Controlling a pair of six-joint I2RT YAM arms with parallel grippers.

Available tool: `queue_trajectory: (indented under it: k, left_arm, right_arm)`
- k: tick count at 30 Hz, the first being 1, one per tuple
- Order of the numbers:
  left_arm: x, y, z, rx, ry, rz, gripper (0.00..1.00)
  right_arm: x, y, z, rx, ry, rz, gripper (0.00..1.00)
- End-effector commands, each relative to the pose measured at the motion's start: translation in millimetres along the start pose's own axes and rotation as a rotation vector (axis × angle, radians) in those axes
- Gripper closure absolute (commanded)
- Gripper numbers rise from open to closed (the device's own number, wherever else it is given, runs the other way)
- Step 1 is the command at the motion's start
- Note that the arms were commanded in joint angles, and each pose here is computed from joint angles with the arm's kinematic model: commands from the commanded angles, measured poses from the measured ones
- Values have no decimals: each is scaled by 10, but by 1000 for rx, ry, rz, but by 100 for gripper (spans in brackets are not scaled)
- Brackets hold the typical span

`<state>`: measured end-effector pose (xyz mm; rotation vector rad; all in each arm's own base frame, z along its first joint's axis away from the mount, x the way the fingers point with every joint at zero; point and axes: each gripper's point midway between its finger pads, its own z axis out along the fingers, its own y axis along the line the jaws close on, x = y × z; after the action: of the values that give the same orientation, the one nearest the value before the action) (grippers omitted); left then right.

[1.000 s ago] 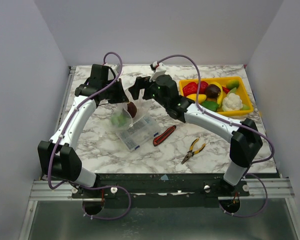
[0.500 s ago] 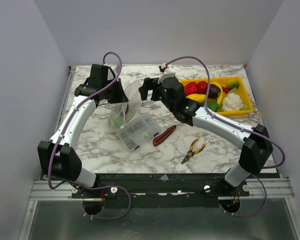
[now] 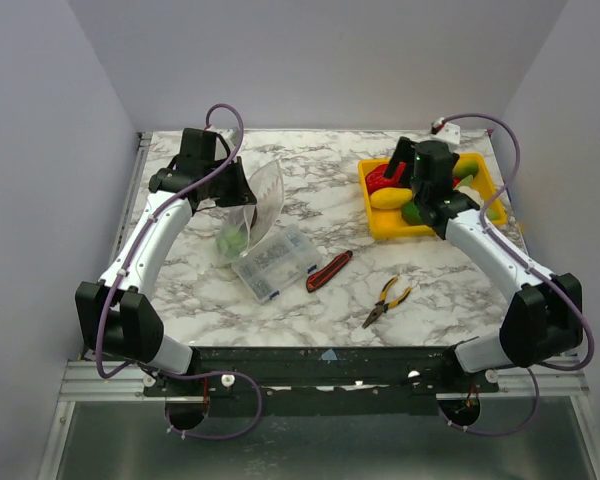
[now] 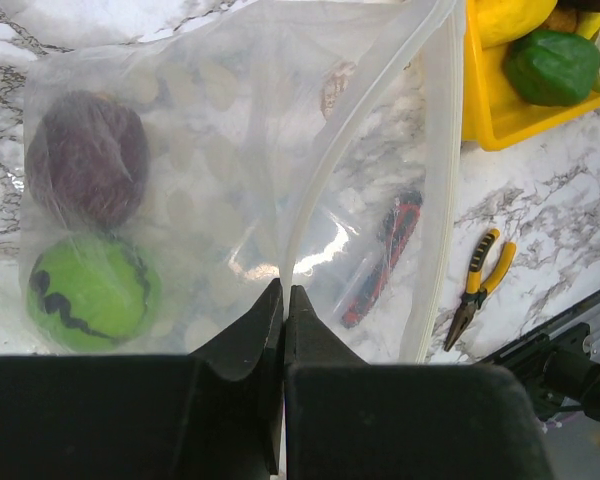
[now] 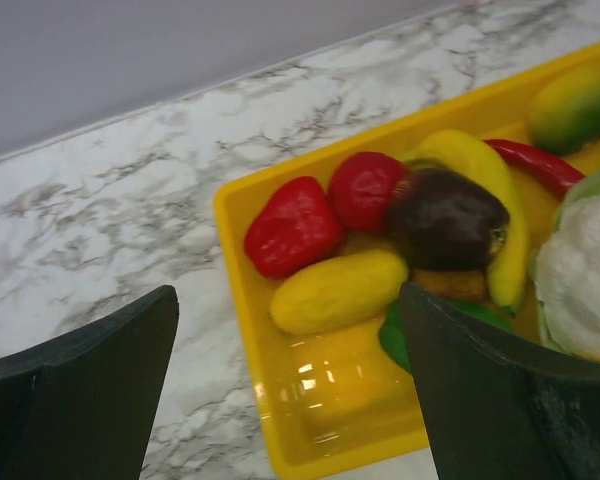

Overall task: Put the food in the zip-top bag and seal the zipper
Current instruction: Pick up the fake fruit from the bin.

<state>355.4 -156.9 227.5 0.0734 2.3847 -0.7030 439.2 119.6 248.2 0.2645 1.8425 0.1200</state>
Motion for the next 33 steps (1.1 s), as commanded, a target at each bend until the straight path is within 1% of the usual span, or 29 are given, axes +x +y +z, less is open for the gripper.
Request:
queue_trajectory:
  k: [1,2,3,4,6,9,19,29,31,33]
  left_arm:
    - [-21,-50,-57,28,-17,9,100]
    - [-20,-51,-59,28,-16,9,100]
    - [-24,-52,-59,29,-18,10,100]
    - [-18,-51,-57,29,-15,9,100]
    - [-22,-46,-57,26,-17,9,100]
    - [-21,-46,-57,26,-16,9,100]
    - [-18,-47,-47,28,-12,8,100]
    - [-15,-36,-34,29,-8,4,100]
    - [-15,-36,-33,29,-7,2,100]
    - [-16,-30,-32,28,-7,1,100]
  right_arm:
    - [208,-544,152,106,103,42,7]
    - [216,-654,214,124,120,57,7]
    - [260,-784,282,152,147,66,5]
    - [276,-865,337,172,167,77,0]
    - [329,-1047,430,232,205,85,0]
    - [421,-1185,567,270,242,58,0]
    - [539,-1458,961,406,275,-59,0]
    - [794,-1534,1119,432,327,-80,0]
    - [810,-1536,1124,432,324,-79,3]
    - [814,-1538,1127,432,322,-81,7]
